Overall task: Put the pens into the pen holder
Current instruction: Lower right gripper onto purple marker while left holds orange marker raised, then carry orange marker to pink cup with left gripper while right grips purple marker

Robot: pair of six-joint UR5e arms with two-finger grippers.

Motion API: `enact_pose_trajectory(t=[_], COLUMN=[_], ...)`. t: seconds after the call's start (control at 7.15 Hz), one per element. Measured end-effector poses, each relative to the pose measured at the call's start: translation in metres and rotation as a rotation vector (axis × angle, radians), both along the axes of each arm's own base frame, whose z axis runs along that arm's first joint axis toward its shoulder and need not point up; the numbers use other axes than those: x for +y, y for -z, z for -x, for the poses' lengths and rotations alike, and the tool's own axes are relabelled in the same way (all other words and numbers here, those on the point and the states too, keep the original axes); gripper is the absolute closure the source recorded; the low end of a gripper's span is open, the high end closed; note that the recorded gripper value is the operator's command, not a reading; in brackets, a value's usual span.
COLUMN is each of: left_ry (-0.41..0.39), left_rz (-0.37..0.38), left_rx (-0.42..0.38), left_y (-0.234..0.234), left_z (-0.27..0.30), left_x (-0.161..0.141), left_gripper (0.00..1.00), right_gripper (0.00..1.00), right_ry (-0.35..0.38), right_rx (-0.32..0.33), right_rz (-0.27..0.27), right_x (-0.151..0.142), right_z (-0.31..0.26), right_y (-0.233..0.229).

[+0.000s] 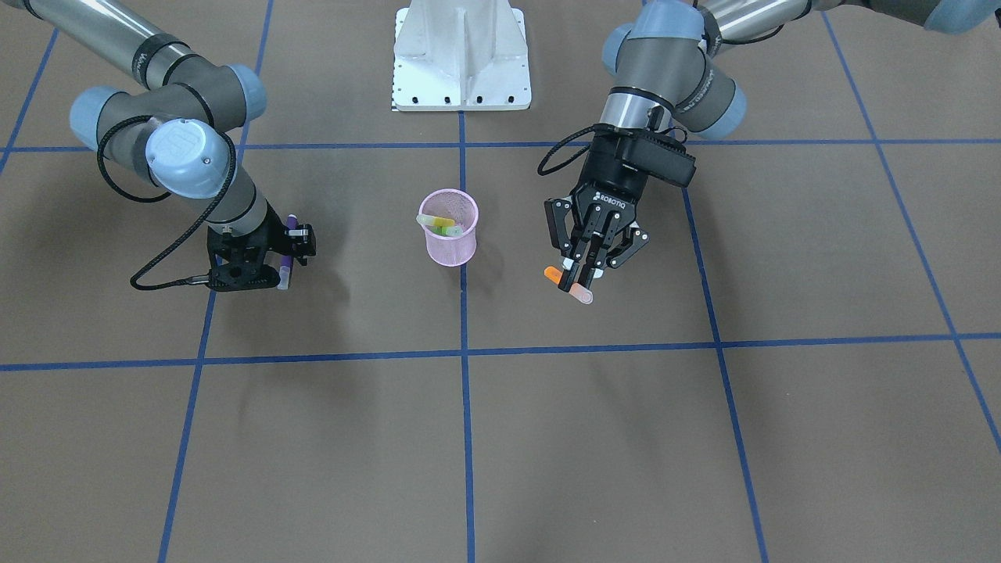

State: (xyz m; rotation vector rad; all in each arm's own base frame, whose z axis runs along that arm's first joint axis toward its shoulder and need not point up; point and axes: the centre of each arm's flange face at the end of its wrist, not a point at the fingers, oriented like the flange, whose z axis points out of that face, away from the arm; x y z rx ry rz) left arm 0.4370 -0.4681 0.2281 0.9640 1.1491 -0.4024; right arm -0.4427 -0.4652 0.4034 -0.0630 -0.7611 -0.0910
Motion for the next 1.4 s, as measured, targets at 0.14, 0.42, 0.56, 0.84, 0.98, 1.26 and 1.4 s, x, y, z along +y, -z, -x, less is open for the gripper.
enact_pose_trajectory(t=[0.14, 0.42, 0.56, 0.84, 0.98, 1.26, 1.4], left_ry=[0.0, -0.001, -0.001, -0.003, -0.004, -0.004, -0.005], left_rz=[0.0, 0.0, 0.0, 0.001, 0.002, 0.002, 0.002], left_rx=[0.0, -0.001, -0.002, -0.003, -0.003, -0.005, -0.005], left_y=[-0.0002, -0.0003, -0.0004, -0.0012, -0.0015, -0.0019, -0.002], left_z=[-0.0002, -0.0004, -0.0005, -0.0014, -0.002, -0.0027, -0.0035], left_x=[0.0, 0.0001, 0.0001, 0.001, 0.0014, 0.0016, 0.0023], left_gripper=[1.0, 1.0, 1.0, 1.0, 1.0, 1.0, 1.0], right_gripper=[0.47, 0.49, 0.61, 0.97, 1.0, 1.0, 1.0], right_ry=[0.002, 0.004, 0.006, 0.006, 0.007, 0.008, 0.009], right_rx=[0.002, 0.006, 0.008, 0.009, 0.008, 0.005, -0.005], right_rz=[0.002, 0.006, 0.008, 0.008, 0.008, 0.005, 0.0], right_x=[0.0007, 0.0011, 0.0013, 0.0016, 0.0015, 0.0016, 0.0016], right_z=[0.0013, 0.003, 0.004, 0.0051, 0.0054, 0.0047, 0.0029], right_y=[-0.0012, -0.0039, -0.0055, -0.0055, -0.005, -0.0032, 0.0018])
